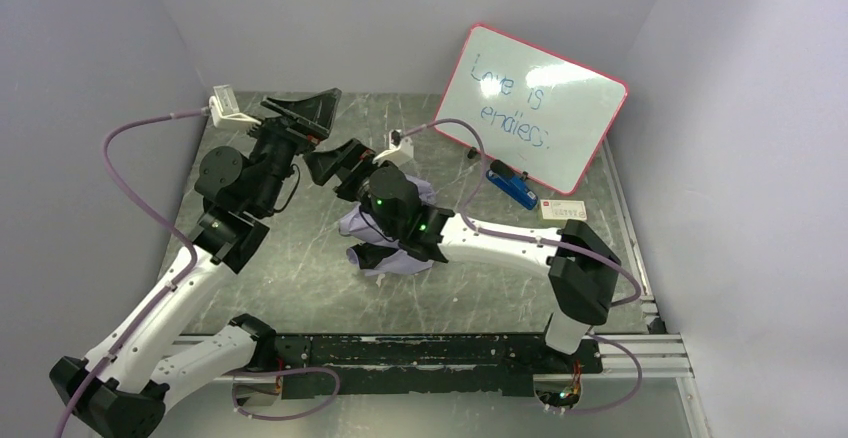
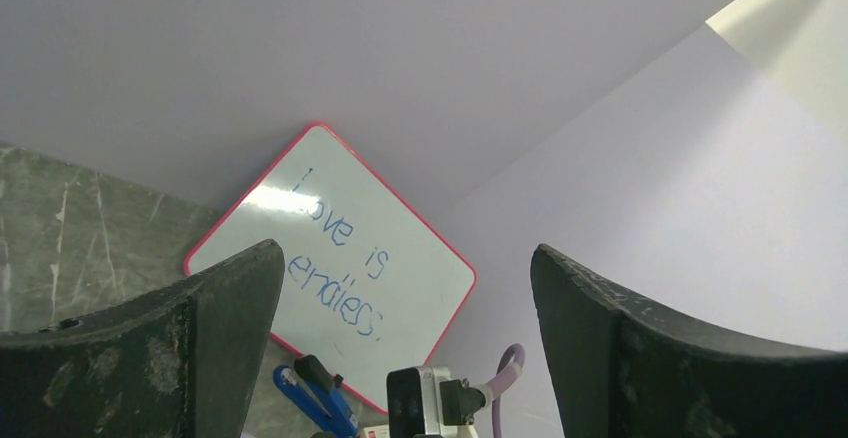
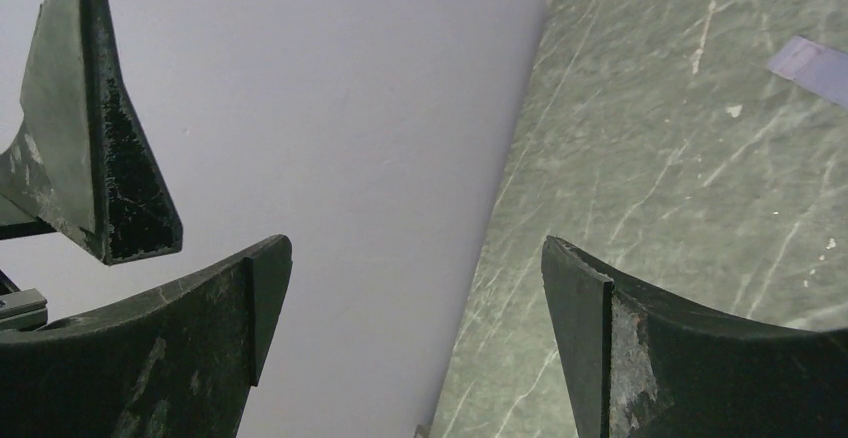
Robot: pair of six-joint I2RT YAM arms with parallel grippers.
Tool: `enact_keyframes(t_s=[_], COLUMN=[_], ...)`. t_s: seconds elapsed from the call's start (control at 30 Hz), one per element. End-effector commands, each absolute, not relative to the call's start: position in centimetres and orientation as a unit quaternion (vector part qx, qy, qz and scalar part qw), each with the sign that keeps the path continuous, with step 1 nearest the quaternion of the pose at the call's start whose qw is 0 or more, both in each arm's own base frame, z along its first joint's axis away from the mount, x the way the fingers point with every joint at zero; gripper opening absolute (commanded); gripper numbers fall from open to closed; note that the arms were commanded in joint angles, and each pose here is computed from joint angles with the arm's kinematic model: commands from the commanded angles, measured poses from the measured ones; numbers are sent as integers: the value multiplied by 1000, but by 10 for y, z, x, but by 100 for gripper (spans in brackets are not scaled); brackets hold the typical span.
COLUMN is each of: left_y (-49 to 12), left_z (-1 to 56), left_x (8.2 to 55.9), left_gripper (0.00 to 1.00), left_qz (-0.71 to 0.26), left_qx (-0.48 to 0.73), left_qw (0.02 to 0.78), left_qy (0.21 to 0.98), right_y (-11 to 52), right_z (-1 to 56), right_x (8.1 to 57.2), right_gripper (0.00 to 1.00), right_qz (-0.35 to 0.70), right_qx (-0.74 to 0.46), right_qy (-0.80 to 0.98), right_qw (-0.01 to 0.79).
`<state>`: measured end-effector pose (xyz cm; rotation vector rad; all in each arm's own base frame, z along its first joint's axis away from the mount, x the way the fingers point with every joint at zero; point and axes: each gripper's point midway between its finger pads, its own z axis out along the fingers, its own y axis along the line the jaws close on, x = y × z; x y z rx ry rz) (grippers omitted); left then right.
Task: Put away the umbrella
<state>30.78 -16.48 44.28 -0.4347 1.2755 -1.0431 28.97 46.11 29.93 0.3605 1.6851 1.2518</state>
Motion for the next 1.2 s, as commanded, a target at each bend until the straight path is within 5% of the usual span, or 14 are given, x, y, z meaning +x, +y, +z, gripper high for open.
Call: enact_keyframes(t_s=[0.0,0.43,1.17], left_y=[-166,-162,-186], left_z=[457,458,480], left_x=[300,299,315], left_gripper=[97,97,97], left_qz=[-464,-433,-461], left_qx=[-156,-139,-116], left_qw=[684,700,693], left_qy=[541,551,542], right_y=[475,488,475], right_z=[315,303,330], right_x=[289,275,292], right_gripper=[100,100,100], right_qz=[534,663,667], right_qx=[131,155,150], right_qy=[676,631,623], right_qw=[490,372,380])
